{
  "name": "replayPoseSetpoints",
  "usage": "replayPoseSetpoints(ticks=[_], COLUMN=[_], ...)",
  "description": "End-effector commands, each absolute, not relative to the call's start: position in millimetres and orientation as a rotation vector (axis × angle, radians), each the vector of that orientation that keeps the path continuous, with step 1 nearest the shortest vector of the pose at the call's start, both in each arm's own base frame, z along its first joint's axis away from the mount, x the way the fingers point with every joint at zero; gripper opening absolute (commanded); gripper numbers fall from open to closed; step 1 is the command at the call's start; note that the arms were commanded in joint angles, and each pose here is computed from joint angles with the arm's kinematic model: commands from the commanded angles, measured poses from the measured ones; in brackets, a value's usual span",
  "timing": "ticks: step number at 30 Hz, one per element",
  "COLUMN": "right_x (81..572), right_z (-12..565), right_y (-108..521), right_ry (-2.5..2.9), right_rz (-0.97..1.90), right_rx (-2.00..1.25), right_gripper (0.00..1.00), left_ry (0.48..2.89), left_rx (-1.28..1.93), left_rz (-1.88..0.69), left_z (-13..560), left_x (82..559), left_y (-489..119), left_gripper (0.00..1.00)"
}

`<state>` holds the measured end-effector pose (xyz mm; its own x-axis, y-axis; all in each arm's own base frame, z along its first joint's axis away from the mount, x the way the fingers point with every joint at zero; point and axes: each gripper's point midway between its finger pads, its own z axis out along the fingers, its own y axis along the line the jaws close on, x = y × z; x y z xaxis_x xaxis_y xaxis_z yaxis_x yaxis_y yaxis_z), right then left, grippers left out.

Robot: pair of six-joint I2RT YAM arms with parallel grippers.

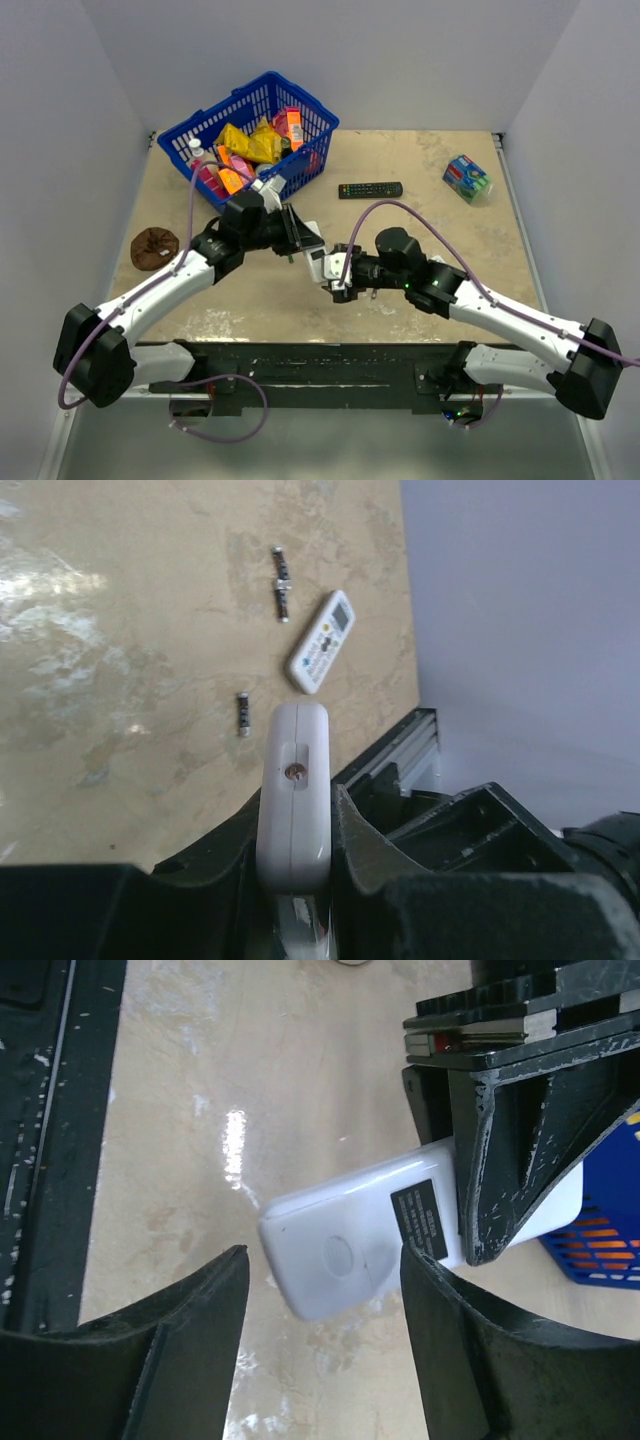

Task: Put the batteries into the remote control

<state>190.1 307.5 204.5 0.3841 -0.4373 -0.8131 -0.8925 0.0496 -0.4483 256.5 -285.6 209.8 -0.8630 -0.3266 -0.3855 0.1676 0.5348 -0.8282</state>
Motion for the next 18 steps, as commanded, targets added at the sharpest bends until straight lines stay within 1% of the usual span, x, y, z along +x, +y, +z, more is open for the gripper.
replayPoseSetpoints(ticks=[1,4,6,7,8,9,11,13,14,18], right_x=[173.2,173.4,185.5,190.6,193.8,208.2,218.9,235.4,240.4,255.1], right_z=[234.7,238.3,240.2,242.4,241.8,240.1,232.5,223.8,214.9,217.9], right_y=[307.9,298.5,289.1,285.6,283.0,273.4,267.0,252.4,251.0,235.9], right_ry=[1.221,1.308,1.44,1.489,1.574,1.65,1.801,1.907,1.958,1.993], right_rz=[0.639,0.646,0.617,0.606,0.624,0.552,0.519,0.409,0.392,0.358], right_rx=[-1.541,-1.461,-1.32,-1.259,-1.17,-1.075,-0.955,-0.856,-0.814,-0.644], right_gripper=[0.66,0.7,0.7,0.71,0.71,0.71,0.72,0.71,0.72,0.72], left_ry=[2.336,2.411,2.505,2.523,2.57,2.585,2.621,2.633,2.652,2.681], left_rx=[-0.066,-0.043,-0.021,-0.045,-0.041,-0.043,-0.039,-0.013,0.0,0.067], left_rz=[-0.931,-0.713,-0.565,-0.449,-0.355,-0.284,-0.102,0.013,0.055,0.258], left_z=[187.6,163.1,137.8,127.9,117.7,111.9,98.4,88.1,83.7,67.4], left_x=[278.7,285.2,282.3,290.4,285.3,285.6,285.9,286.9,283.9,279.5], left_y=[-260.3,-238.8,-224.2,-212.8,-201.3,-194.3,-176.8,-170.1,-167.1,-158.9], left_gripper=[0.0,0.0,0.0,0.0,0.0,0.0,0.0,0.0,0.0,0.01])
